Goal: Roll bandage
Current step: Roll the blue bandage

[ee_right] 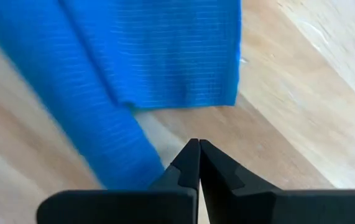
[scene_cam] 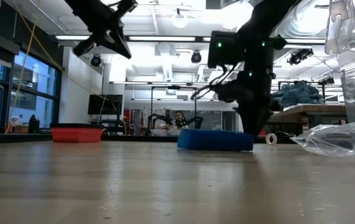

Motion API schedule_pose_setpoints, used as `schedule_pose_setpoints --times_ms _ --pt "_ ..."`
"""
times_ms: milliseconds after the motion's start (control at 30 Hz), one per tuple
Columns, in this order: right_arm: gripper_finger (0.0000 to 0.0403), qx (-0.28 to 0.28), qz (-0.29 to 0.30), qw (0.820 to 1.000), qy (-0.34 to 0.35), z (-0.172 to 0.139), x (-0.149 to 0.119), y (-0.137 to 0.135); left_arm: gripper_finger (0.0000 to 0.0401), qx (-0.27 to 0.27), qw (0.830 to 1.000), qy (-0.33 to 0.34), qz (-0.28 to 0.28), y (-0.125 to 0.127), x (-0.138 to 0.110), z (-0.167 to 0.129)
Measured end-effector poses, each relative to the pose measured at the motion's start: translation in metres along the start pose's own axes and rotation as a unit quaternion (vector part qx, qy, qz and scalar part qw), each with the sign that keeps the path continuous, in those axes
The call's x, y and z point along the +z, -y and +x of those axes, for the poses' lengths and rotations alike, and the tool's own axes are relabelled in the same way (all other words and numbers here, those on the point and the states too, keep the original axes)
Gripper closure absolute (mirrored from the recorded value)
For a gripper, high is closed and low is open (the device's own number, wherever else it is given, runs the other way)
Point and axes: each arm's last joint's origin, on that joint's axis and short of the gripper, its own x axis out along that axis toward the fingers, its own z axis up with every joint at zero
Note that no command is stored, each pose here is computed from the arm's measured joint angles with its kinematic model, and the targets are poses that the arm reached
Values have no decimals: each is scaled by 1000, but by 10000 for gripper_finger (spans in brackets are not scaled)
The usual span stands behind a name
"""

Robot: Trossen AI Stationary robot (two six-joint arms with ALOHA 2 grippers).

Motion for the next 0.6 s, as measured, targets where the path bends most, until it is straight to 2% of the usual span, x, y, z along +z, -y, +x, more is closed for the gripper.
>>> schedule_pose_setpoints --times_ms 100,233,400,600 --pt "403 1 14 1000 1 3 -1 -3 401 -5 1000 -21 10 4 -7 5" --pt "403 45 29 999 9 3 -4 -17 401 7 999 -38 26 3 -14 3" --pt "403 75 57 995 16 1 -14 -36 401 38 997 -58 43 -6 -17 -8" --pt "403 128 90 987 42 -3 -22 -59 401 44 996 -53 58 -15 -14 -25"
